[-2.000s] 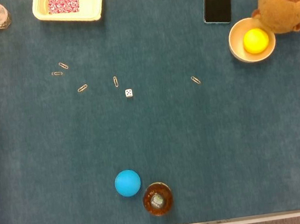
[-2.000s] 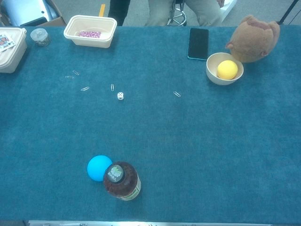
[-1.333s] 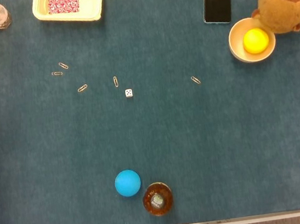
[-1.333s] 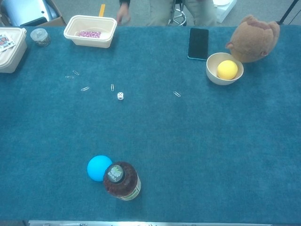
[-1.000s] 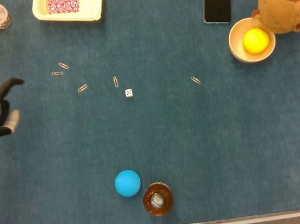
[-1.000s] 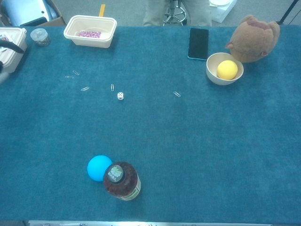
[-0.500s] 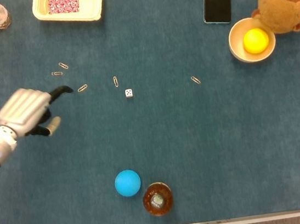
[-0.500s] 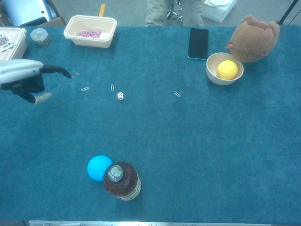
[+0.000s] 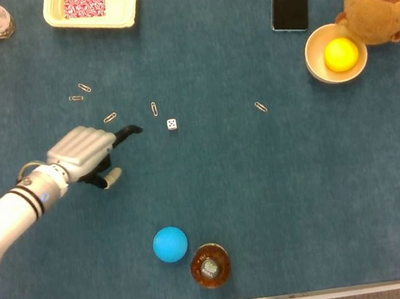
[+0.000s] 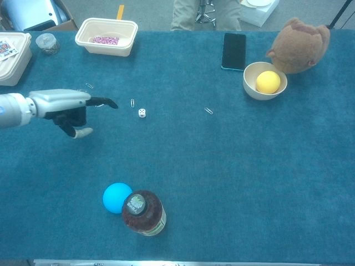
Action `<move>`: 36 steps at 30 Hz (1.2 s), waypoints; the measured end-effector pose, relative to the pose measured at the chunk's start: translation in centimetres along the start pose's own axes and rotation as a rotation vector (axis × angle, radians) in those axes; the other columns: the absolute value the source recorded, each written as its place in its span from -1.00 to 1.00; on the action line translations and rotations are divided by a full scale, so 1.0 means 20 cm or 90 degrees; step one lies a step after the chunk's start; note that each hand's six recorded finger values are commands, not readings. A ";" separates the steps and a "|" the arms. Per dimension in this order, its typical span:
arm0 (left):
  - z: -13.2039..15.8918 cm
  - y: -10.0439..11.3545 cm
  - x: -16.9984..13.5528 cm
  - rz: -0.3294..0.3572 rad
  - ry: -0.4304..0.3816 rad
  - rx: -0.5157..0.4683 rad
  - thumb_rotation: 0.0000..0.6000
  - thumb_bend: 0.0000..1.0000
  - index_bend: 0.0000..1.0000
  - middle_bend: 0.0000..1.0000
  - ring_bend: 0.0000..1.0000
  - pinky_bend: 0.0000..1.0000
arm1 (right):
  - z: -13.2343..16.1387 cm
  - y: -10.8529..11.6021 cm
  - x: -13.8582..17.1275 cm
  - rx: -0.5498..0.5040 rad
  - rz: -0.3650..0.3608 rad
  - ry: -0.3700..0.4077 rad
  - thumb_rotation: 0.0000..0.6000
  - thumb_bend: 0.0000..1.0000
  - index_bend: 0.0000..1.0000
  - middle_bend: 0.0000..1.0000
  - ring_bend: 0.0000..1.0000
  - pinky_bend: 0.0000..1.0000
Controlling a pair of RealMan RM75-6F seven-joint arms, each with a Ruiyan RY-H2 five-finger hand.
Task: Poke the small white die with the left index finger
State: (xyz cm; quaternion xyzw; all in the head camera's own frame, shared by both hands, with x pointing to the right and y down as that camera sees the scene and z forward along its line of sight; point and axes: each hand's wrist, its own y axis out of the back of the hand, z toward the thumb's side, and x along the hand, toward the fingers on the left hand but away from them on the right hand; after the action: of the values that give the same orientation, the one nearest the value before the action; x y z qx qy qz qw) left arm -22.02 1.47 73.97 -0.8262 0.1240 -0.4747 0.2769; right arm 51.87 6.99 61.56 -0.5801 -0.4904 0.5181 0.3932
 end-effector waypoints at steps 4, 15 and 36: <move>0.03 -0.02 0.06 -0.012 -0.007 -0.008 1.00 -0.08 -0.87 1.00 1.00 1.00 | -0.02 0.00 0.00 0.000 0.003 -0.003 1.00 -0.41 -0.24 -0.34 -0.54 -0.28; 0.08 -0.07 0.19 -0.037 -0.009 -0.025 1.00 -0.08 -0.86 1.00 1.00 1.00 | -0.04 -0.01 0.00 -0.003 0.004 -0.005 1.00 -0.41 -0.24 -0.34 -0.54 -0.28; 0.10 -0.05 0.28 -0.032 -0.007 -0.038 1.00 -0.08 -0.86 1.00 1.00 1.00 | -0.08 0.03 0.01 -0.001 -0.008 -0.014 1.00 -0.41 -0.24 -0.34 -0.54 -0.28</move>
State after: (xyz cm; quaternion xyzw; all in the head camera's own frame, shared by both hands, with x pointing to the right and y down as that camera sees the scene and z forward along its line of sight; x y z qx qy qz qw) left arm -17.38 0.30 77.79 -0.8397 0.1158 -0.4729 0.2405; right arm 53.49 7.10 61.12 -0.5719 -0.4985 0.5215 0.3904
